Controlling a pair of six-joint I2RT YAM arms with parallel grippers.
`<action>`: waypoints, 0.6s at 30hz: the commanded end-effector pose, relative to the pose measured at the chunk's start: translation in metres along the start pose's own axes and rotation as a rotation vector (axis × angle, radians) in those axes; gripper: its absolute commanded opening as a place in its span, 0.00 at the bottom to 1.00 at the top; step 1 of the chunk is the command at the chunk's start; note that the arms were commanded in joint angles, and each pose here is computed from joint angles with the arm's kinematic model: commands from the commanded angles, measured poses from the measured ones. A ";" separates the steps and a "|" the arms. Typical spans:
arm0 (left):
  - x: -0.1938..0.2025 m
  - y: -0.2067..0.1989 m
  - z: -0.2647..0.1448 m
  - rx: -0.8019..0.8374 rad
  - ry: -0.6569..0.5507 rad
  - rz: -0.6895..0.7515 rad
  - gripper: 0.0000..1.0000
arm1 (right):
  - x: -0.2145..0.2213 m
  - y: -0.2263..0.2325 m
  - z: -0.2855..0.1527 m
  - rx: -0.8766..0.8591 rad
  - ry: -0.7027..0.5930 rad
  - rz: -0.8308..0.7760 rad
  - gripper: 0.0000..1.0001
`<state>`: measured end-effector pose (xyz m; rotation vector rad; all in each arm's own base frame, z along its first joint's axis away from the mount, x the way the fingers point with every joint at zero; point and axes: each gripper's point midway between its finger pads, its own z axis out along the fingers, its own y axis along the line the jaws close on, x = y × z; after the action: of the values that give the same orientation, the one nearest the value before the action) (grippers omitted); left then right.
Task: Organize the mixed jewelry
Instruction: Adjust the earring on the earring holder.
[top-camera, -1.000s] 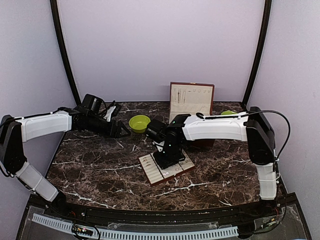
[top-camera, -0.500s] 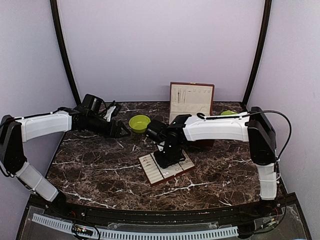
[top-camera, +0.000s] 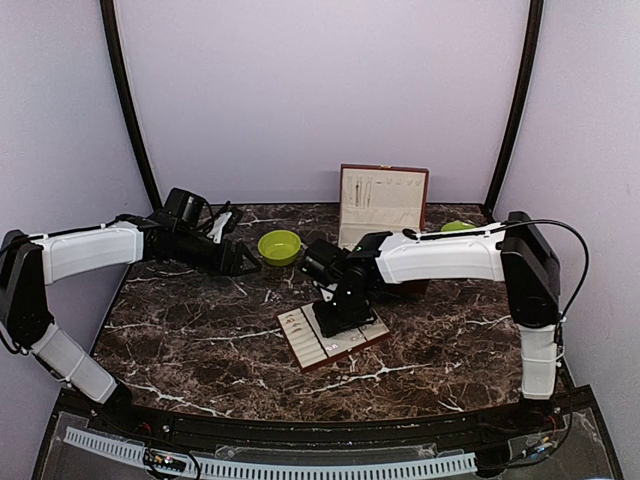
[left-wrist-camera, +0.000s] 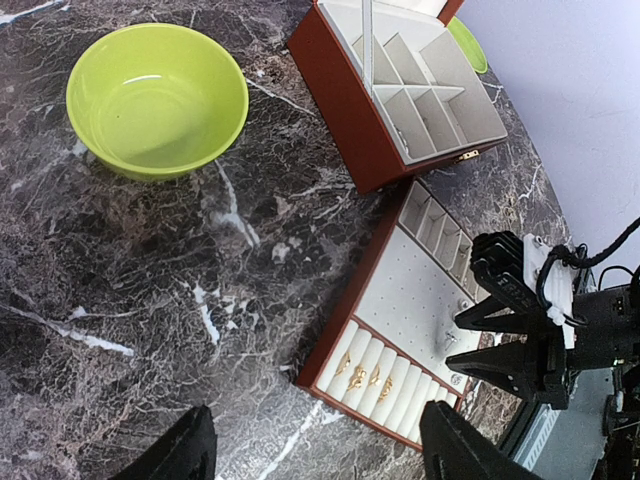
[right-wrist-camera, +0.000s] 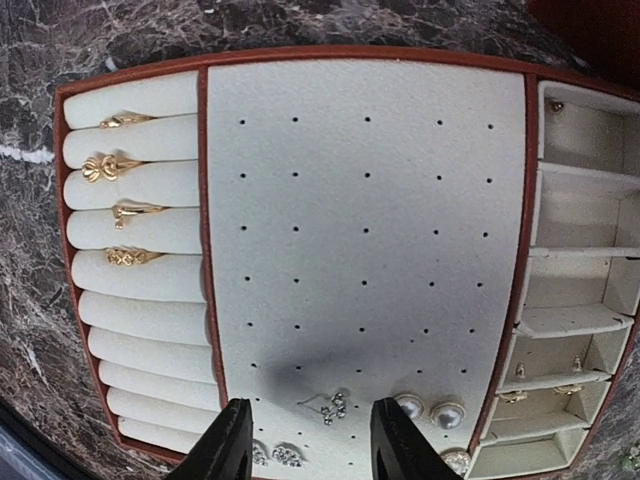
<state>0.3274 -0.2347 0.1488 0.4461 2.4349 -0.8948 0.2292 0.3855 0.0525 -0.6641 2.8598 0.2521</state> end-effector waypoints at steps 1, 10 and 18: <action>0.001 -0.006 -0.005 0.016 -0.010 0.008 0.72 | -0.006 0.006 -0.001 -0.036 -0.024 0.000 0.41; 0.000 -0.008 -0.006 0.020 -0.015 0.011 0.73 | -0.003 0.006 0.003 -0.036 -0.006 -0.013 0.40; -0.001 -0.008 -0.006 0.022 -0.016 0.012 0.72 | -0.001 0.012 0.001 -0.047 -0.001 -0.026 0.39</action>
<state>0.3273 -0.2347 0.1487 0.4461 2.4353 -0.8947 0.2277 0.3929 0.0537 -0.6860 2.8523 0.3029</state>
